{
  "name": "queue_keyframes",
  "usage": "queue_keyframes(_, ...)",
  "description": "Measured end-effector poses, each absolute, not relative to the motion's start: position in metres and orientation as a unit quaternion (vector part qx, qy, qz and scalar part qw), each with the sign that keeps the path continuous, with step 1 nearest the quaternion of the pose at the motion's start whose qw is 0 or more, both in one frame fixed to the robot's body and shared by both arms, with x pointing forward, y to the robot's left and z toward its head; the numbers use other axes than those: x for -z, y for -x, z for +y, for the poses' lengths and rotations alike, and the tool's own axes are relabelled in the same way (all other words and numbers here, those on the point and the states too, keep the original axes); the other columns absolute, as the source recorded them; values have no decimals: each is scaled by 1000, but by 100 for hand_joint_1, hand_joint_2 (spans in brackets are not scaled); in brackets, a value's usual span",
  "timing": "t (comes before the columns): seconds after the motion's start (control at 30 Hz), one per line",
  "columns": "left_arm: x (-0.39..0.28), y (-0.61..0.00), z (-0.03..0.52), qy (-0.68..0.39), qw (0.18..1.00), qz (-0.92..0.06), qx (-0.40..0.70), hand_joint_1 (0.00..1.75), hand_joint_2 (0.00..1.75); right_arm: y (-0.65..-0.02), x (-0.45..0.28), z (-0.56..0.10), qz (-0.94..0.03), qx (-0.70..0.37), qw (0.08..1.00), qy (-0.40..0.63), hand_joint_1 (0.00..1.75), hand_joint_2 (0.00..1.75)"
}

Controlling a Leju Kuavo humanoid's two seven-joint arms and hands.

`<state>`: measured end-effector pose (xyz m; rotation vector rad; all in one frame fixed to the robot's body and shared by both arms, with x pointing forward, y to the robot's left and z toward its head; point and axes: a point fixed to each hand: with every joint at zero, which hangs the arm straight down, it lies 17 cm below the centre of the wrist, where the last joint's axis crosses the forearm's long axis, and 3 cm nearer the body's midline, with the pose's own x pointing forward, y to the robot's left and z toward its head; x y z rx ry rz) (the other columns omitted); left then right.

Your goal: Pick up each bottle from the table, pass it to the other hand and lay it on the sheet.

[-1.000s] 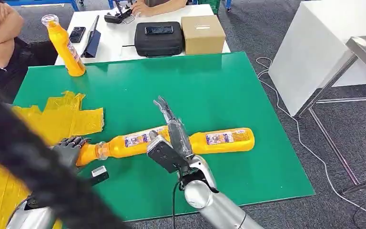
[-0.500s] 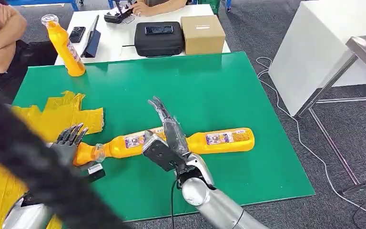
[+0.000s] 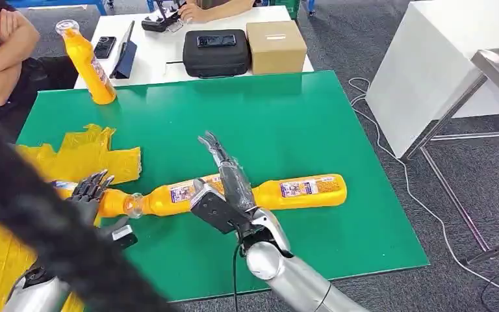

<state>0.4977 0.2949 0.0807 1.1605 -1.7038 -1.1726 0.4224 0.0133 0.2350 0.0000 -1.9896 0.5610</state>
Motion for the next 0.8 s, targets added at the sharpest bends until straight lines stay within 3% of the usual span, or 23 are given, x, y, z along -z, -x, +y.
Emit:
queue_keyframes(0.17, -77, -495, 311, -386, 470, -715, 345, 0, 0, -421, -232, 17, -822, -237, 517, -4, 0, 0)
queue_keyframes(0.43, -70, -494, 307, -351, 500, -726, 316, 0, 0, -421, -230, 17, -821, -238, 519, -4, 0, 0)
queue_keyframes(0.6, -81, -491, 314, -251, 583, -759, 141, 0, 0, -424, -226, 16, -818, -235, 525, -6, 0, 0)
queue_keyframes(0.8, -109, -490, 285, -187, 578, -789, 92, 0, 0, -426, -223, 16, -817, -237, 525, -7, 0, 0)
